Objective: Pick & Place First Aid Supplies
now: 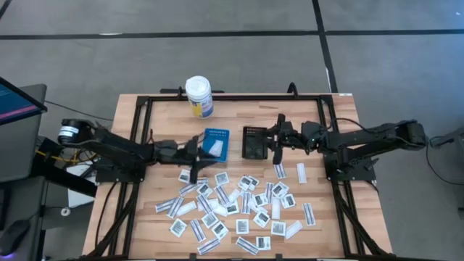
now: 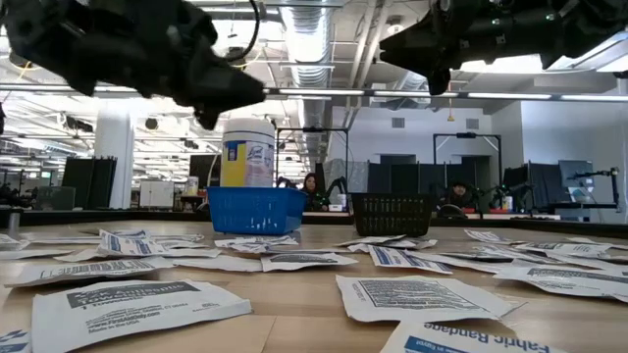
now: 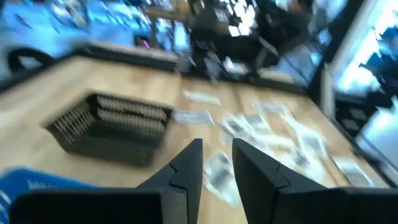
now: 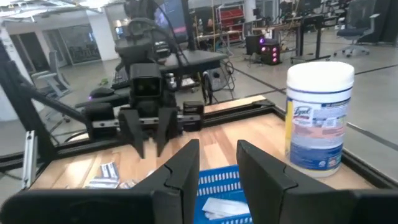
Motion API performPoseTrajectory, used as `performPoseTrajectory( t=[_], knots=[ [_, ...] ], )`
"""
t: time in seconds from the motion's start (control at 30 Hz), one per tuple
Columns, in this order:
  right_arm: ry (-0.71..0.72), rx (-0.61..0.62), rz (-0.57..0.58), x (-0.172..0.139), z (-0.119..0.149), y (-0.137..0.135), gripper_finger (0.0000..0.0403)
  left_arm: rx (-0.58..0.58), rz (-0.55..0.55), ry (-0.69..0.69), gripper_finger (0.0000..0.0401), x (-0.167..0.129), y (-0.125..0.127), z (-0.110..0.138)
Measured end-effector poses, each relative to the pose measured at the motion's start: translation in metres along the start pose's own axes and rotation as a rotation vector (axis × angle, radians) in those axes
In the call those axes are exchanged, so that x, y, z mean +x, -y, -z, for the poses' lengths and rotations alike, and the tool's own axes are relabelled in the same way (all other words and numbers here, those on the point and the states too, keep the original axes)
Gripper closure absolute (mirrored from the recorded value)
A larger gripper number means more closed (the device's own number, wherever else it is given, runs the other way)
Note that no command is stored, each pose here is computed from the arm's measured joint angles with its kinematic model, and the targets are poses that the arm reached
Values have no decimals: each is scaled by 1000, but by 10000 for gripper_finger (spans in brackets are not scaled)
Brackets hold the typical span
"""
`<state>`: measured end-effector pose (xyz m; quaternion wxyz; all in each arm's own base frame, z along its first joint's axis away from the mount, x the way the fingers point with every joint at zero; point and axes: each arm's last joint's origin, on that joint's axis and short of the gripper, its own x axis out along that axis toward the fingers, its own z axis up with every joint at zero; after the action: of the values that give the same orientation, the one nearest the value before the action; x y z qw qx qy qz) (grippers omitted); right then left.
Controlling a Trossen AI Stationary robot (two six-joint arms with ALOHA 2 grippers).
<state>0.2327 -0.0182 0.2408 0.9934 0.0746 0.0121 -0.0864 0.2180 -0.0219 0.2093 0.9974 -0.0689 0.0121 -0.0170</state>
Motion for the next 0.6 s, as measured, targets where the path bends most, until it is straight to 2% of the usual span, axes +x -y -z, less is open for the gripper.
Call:
performPoseTrajectory(
  t=[0.27, 0.43, 0.6],
  knots=[
    [-101, -16, -60, -1, 13, -16, 301, 14, 213, -183, 314, -21, 48, 13],
    [-156, -27, -91, 5, 26, -24, 301, 82, 195, -371, 314, -38, 61, 30],
    [-198, -36, -104, 10, 37, -29, 301, 40, 180, -549, 314, -52, 62, 43]
  ],
)
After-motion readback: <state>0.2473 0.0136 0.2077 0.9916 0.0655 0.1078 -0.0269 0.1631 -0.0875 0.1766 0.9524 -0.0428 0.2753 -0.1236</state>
